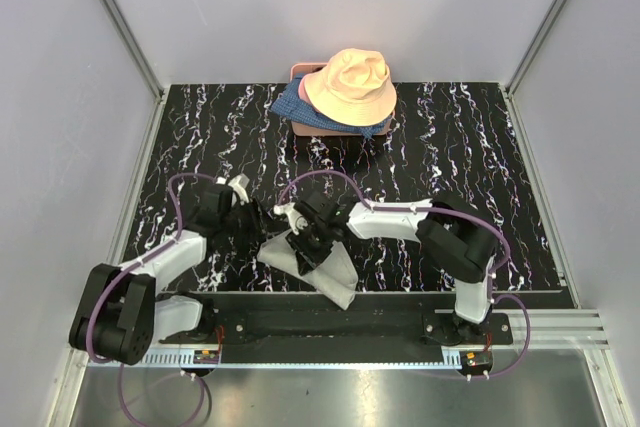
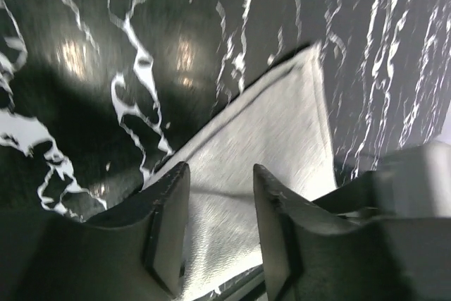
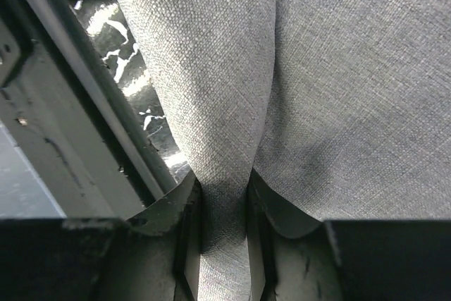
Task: Fold the napkin, place the utensils inside, and roll it up
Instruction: Roll the napkin with the utensil
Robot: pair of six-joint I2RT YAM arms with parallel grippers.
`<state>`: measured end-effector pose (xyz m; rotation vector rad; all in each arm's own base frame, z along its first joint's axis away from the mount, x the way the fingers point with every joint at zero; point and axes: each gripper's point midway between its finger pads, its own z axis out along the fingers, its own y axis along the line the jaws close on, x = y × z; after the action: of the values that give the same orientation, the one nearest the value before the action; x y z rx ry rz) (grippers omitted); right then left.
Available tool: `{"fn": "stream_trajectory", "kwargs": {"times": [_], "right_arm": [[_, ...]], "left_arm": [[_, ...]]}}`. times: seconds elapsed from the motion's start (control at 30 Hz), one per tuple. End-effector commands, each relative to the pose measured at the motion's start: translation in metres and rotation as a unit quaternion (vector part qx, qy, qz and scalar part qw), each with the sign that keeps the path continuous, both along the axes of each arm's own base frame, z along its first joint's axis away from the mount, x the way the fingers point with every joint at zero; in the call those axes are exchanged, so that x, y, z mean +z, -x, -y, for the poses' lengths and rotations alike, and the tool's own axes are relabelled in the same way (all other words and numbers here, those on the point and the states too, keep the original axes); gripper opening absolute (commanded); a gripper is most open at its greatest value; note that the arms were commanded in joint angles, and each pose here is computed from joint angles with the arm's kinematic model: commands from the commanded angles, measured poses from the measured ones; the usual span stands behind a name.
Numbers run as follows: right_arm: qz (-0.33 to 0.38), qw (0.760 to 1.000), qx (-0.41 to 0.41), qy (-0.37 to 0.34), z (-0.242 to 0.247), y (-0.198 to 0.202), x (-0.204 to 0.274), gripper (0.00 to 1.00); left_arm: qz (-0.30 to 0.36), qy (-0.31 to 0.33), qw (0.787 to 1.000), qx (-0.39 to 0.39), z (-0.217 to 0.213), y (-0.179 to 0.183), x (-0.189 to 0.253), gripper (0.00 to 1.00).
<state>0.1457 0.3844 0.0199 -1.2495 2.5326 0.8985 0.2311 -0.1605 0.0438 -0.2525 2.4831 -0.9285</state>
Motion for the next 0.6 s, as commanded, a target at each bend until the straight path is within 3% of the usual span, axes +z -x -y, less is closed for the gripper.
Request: {"fn": "stream_trajectory", "kwargs": {"times": [0.0, 0.17, 0.4, 0.57], "right_arm": [[-0.073, 0.997, -0.004, -0.006, 0.003, 0.004, -0.006, 0.27], [-0.129, 0.991, -0.008, -0.032, 0.004, -0.003, 0.000, 0.27], [-0.197, 0.979, -0.004, -0.057, 0.007, -0.007, 0.001, 0.27], [-0.246, 0.966, -0.006, -0.075, 0.008, -0.010, 0.000, 0.28]], "left_arm": [[0.035, -0.031, 0.999, 0.020, -0.011, -0.017, 0.014, 0.46], [0.037, -0.050, 0.997, 0.044, -0.022, -0.009, 0.010, 0.49], [0.084, -0.010, 0.996, 0.037, -0.015, -0.004, 0.024, 0.62], [0.084, -0.019, 0.996, 0.028, -0.017, 0.001, 0.020, 0.64]]}}
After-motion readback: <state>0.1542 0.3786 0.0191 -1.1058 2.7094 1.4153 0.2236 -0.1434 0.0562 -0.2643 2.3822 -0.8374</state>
